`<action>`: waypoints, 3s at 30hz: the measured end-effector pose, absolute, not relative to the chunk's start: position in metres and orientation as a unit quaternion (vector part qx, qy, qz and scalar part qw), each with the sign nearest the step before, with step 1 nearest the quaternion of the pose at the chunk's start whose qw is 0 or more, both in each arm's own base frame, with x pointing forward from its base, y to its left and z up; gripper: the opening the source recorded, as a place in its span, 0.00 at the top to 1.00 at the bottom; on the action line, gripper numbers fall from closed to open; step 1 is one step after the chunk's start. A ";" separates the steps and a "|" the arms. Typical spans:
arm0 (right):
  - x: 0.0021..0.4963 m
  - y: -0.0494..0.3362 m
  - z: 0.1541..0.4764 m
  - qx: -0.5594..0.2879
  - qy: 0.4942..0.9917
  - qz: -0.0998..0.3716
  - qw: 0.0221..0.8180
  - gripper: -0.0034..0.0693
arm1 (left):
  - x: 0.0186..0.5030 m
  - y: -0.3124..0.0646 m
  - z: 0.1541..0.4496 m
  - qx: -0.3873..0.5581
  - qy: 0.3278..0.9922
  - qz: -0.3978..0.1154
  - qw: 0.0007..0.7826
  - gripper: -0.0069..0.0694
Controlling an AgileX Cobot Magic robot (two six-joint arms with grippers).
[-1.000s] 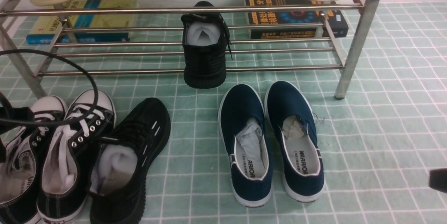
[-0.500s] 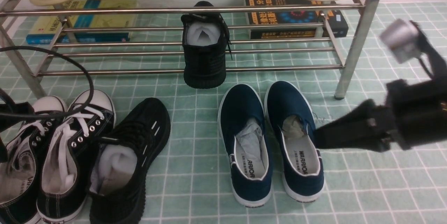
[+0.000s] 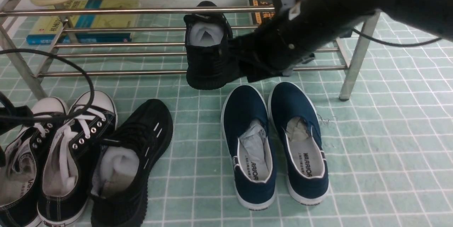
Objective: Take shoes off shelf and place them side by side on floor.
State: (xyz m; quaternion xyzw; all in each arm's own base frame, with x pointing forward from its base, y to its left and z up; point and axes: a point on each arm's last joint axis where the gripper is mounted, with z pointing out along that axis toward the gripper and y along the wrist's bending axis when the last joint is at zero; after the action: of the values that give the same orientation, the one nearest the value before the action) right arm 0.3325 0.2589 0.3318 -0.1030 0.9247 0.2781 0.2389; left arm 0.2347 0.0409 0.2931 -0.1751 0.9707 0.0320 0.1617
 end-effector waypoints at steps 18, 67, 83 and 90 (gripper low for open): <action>0.425 0.296 0.281 0.018 0.911 0.237 0.336 0.16 | 0.234 0.041 0.293 -0.174 0.971 0.034 0.160 0.82; 0.358 0.285 0.342 -0.046 0.953 0.186 0.233 0.87 | 0.234 0.042 0.293 -0.174 0.971 0.038 0.158 0.78; 0.264 0.336 0.371 -0.051 0.957 0.127 0.255 0.87 | 0.234 0.042 0.293 -0.173 0.971 0.040 0.158 0.76; 0.264 0.345 0.350 0.001 0.962 0.111 0.248 0.87 | 0.234 0.042 0.293 -0.173 0.971 0.040 0.158 0.75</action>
State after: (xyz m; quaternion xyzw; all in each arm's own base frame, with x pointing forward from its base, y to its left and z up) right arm 0.2645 0.3454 0.3498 0.0010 0.9624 0.1105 0.2480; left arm 0.2338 0.0422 0.2929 -0.1728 0.9714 0.0403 0.1579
